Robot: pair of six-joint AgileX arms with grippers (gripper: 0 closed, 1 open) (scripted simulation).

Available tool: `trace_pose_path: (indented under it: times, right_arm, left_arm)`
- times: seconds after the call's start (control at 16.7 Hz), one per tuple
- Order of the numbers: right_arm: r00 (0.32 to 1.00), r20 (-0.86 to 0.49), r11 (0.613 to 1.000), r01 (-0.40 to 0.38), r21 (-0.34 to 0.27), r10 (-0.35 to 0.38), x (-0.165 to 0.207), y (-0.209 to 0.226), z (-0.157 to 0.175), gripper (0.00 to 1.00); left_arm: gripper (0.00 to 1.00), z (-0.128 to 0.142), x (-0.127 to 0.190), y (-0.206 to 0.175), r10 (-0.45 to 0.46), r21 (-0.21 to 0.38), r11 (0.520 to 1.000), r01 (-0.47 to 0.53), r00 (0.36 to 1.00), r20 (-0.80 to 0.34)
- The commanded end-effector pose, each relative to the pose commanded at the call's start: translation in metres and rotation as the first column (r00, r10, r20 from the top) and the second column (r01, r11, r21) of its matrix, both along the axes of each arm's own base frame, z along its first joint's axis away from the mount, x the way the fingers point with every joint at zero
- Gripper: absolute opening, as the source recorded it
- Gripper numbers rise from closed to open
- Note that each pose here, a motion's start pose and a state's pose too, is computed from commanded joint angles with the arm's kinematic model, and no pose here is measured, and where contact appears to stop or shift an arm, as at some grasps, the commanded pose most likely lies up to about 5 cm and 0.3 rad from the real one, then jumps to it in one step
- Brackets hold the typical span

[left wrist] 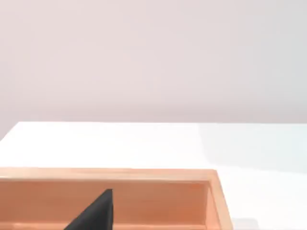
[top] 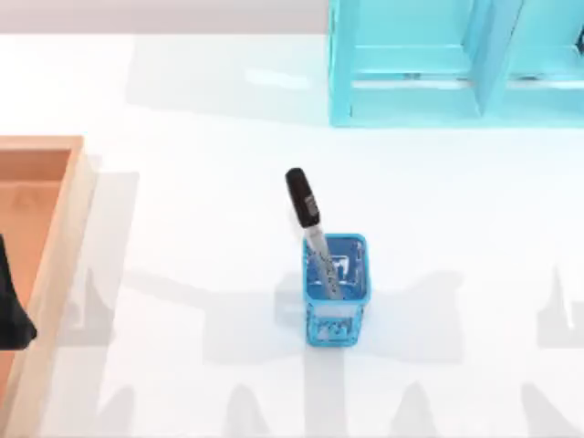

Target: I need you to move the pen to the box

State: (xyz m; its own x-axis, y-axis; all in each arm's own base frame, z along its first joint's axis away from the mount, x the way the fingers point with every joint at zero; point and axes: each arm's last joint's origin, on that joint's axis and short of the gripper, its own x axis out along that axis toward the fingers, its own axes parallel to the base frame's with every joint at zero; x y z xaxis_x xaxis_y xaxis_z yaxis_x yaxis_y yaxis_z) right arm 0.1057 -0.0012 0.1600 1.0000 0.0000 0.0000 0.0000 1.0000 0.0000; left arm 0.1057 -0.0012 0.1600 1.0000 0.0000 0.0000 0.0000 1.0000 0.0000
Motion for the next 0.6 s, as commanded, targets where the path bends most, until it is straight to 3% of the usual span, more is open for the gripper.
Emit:
trace_pose_path:
  times: [0.24,0.6]
  right_arm:
    - [1.000,0.000,1.000,0.000,0.000,0.000,0.000,0.000,0.000,1.00]
    - [1.000,0.000,1.000,0.000,0.000,0.000,0.000,0.000,0.000,1.00]
  left_arm:
    - [1.00,0.003,0.002,-0.002,-0.020,-0.016,1.000,0.021,1.000,0.006]
    - [1.00,0.014,0.022,-0.023,-0.183,-0.144,0.973,0.183,0.983,0.010]
